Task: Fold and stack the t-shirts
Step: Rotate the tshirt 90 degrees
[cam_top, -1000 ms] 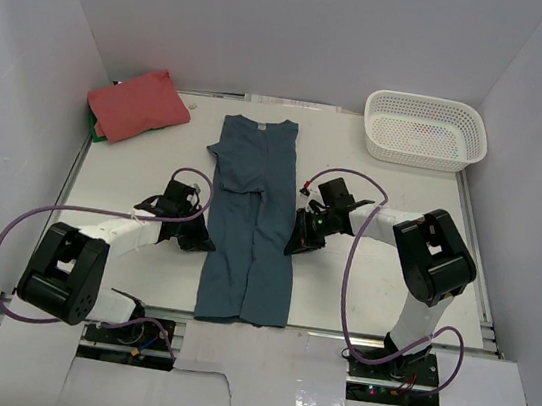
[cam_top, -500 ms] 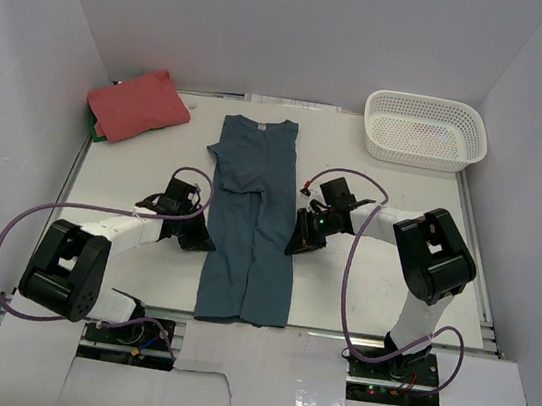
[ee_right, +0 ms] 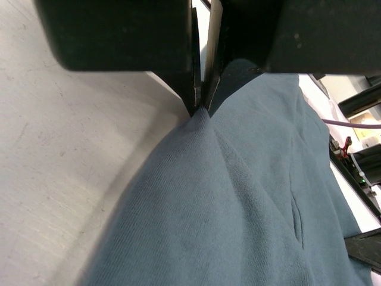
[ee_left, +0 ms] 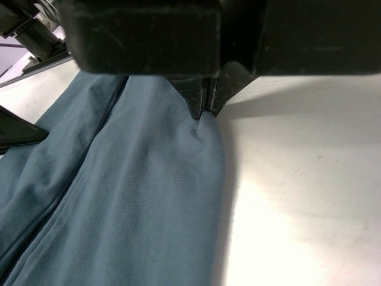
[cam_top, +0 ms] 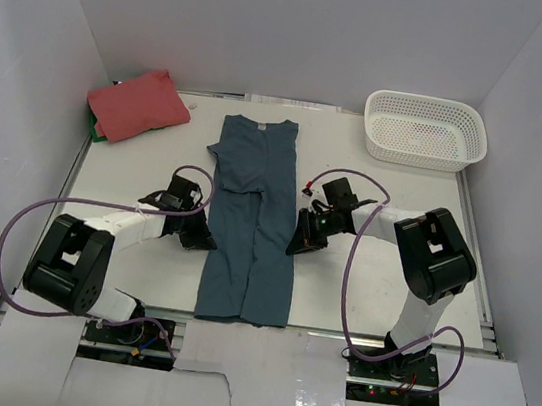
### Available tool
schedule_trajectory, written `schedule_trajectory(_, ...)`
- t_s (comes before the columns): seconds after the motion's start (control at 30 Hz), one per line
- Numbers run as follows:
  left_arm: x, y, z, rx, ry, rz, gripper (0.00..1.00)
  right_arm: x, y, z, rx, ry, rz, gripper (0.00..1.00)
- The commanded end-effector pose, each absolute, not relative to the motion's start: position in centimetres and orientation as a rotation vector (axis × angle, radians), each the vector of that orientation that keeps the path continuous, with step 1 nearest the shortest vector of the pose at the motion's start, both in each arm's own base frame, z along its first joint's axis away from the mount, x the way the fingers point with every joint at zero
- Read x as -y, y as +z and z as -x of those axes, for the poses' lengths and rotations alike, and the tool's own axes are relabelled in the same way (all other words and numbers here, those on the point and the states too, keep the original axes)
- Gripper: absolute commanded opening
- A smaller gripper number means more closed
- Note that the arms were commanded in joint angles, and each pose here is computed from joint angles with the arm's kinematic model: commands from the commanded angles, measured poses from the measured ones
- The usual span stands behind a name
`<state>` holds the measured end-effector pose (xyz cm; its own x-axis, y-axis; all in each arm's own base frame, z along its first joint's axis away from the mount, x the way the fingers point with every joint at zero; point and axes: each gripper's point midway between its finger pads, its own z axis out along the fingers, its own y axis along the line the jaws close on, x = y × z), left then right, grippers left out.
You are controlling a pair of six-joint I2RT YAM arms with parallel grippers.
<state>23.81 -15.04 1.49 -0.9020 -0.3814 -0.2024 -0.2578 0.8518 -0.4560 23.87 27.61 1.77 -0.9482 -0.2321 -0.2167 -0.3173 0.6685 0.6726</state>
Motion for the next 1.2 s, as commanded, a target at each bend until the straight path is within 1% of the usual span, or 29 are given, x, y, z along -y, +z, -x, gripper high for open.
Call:
schedule_trajectory(0.0,12.9,-1.8,-22.6,-2.858,-0.4,0.507,0.0,-26.1,-0.4,-24.0,-2.833,1.027,0.458,0.08)
schedule_trajectory(0.2,13.9,-2.2,-24.7,-2.872,-0.414,0.5,0.0,-26.5,-0.1,-25.0,-2.825,1.034,0.448,0.08)
schedule_trajectory(0.3,14.1,-2.7,-25.0,-2.889,-0.413,0.501,0.0,-26.5,-0.3,-25.4,-2.831,1.031,0.444,0.08)
schedule_trajectory(0.5,14.5,-3.5,-26.4,-2.894,-0.407,0.505,0.0,-26.5,-0.4,-27.8,-2.83,1.032,0.417,0.08)
schedule_trajectory(0.8,15.9,-4.3,-30.8,-2.894,-0.419,0.501,0.0,-25.9,-0.5,-31.7,-2.819,1.027,0.35,0.08)
schedule_trajectory(1.0,15.5,-4.0,-33.4,-2.876,-0.399,0.506,0.0,-25.3,-1.0,-33.0,-2.825,1.015,0.317,0.08)
schedule_trajectory(1.17,14.5,-4.0,-33.0,-2.885,-0.401,0.532,0.0,-24.8,-1.0,-34.3,-2.811,1.016,0.291,0.08)
